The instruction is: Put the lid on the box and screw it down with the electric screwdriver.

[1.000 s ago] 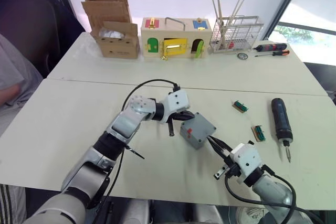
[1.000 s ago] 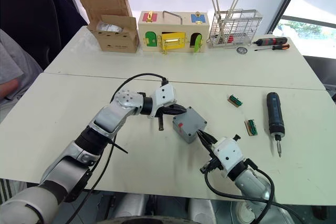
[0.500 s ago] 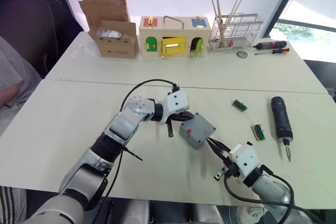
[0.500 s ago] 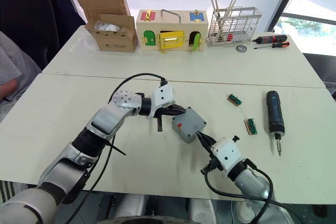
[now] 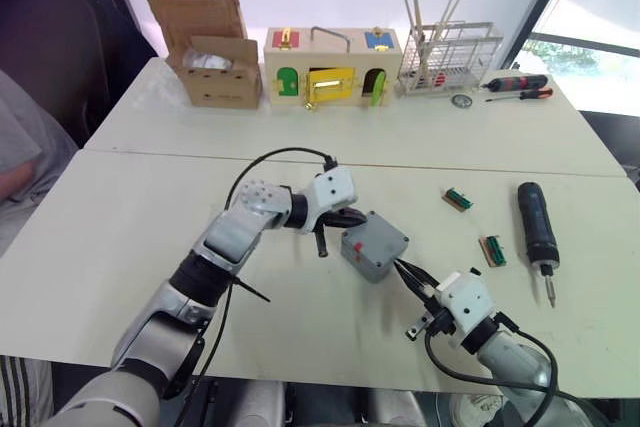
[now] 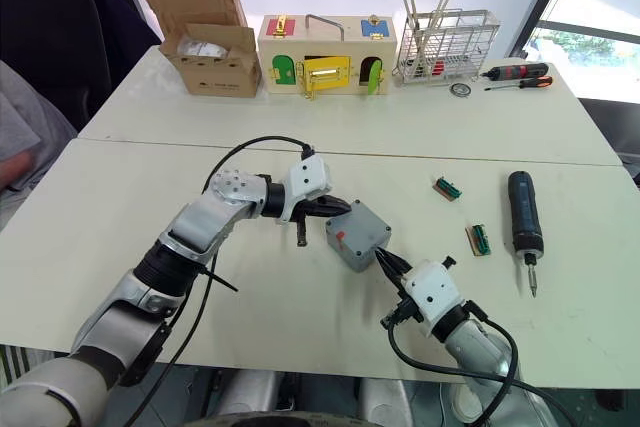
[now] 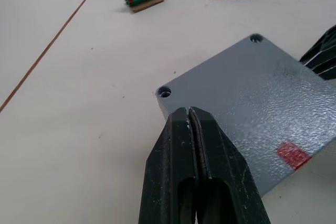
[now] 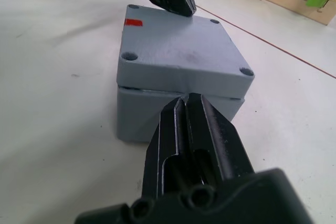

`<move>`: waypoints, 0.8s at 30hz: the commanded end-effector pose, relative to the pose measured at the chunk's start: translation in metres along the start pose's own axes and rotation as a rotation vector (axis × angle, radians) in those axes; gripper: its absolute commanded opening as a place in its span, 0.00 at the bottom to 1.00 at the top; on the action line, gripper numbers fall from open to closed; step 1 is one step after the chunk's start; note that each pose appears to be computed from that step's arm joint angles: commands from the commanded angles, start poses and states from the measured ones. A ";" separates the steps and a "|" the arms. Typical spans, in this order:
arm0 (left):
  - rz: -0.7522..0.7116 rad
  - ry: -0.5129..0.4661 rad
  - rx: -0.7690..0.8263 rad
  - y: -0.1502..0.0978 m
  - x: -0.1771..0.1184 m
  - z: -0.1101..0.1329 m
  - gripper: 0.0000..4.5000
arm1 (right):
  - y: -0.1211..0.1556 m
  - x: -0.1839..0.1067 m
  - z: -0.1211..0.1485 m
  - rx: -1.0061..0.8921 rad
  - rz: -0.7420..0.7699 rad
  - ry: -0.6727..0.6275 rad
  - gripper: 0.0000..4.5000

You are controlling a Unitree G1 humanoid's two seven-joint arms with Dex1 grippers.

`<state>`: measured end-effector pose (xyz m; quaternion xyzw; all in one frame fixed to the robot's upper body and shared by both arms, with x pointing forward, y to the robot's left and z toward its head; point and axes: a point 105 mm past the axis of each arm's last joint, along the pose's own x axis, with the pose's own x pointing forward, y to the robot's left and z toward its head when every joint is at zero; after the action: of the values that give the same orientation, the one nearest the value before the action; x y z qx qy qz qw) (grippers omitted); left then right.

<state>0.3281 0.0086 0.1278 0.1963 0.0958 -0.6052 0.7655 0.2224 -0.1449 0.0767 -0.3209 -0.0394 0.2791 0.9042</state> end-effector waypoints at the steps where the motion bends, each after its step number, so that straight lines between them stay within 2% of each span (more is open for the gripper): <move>1: -0.017 -0.042 -0.040 -0.002 -0.007 0.007 0.00 | -0.006 -0.001 0.001 -0.013 -0.024 -0.010 0.02; 6: -0.031 -0.063 -0.039 -0.007 -0.009 0.011 0.00 | -0.006 -0.001 -0.002 -0.016 -0.017 -0.006 0.02; 9: -0.013 -0.108 -0.057 -0.005 -0.011 0.019 0.00 | -0.007 -0.001 -0.003 -0.018 -0.017 -0.002 0.02; 13: 0.083 -0.281 -0.168 0.015 -0.031 0.047 0.00 | -0.010 -0.006 -0.005 -0.012 -0.032 0.014 0.02; 18: 0.163 -0.363 -0.279 0.031 -0.050 0.051 0.00 | -0.015 -0.010 -0.005 0.033 -0.068 0.023 0.02; 19: 0.196 -0.340 -0.307 0.037 -0.052 0.043 0.00 | -0.016 -0.011 -0.006 0.053 -0.073 0.034 0.02; 21: 0.247 -0.218 -0.320 0.041 -0.045 0.011 0.00 | -0.013 -0.012 -0.009 0.104 -0.059 0.053 0.02; 24: 0.221 -0.107 -0.288 0.032 -0.032 -0.018 0.00 | -0.011 -0.011 -0.009 0.155 -0.039 0.063 0.02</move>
<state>0.3566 0.0578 0.1409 0.0356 0.1137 -0.4933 0.8616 0.2194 -0.1662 0.0643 -0.2712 0.0231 0.2533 0.9283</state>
